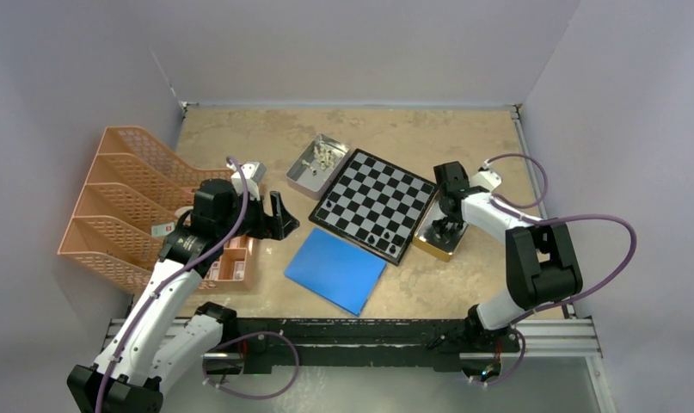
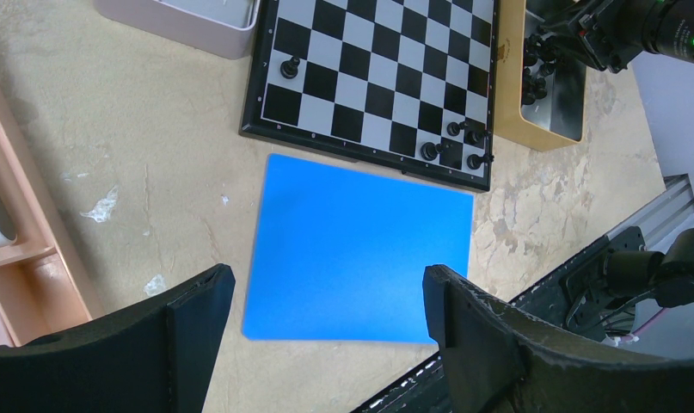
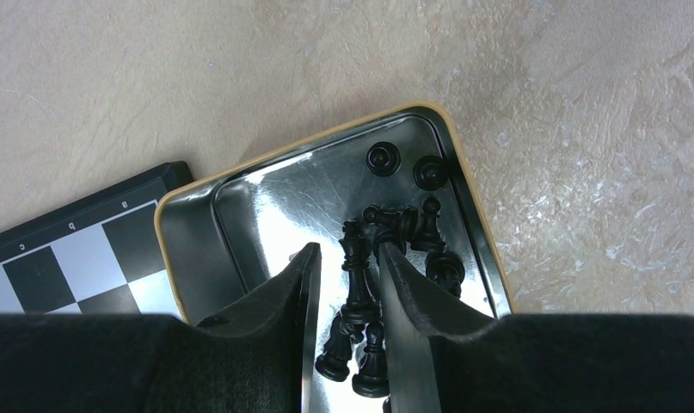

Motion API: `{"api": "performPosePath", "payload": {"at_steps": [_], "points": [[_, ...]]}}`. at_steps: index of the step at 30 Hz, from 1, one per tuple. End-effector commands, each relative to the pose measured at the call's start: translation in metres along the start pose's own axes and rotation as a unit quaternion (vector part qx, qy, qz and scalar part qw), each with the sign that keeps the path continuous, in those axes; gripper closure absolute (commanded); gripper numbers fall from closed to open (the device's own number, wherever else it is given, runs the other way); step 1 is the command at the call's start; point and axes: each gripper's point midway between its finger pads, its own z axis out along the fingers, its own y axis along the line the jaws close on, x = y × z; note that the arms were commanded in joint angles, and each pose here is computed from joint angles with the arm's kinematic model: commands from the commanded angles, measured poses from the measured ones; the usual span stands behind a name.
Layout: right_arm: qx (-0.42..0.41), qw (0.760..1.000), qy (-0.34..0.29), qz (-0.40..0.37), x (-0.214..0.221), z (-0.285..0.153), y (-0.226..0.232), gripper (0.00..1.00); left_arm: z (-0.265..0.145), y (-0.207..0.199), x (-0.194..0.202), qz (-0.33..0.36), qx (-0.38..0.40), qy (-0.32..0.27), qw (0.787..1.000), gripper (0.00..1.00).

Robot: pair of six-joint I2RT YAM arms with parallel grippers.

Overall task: Set up the chess pieces on the board
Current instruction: Pick up the chess piece from the storage box.

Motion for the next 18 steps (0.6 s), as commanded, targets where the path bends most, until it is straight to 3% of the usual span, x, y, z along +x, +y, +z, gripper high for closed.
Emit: {"api": "performPosePath", "payload": {"at_steps": [1, 18], "points": [[0.029, 0.999, -0.02, 0.009, -0.0065, 0.0032, -0.0119, 0.66, -0.0017, -0.0046, -0.0072, 0.008, 0.008, -0.014, 1.0, 0.19], [0.028, 1.0, -0.005, 0.006, -0.0004, 0.0023, -0.0143, 0.66, -0.0019, -0.0043, -0.0075, 0.008, 0.008, -0.015, 1.0, 0.19]]}}
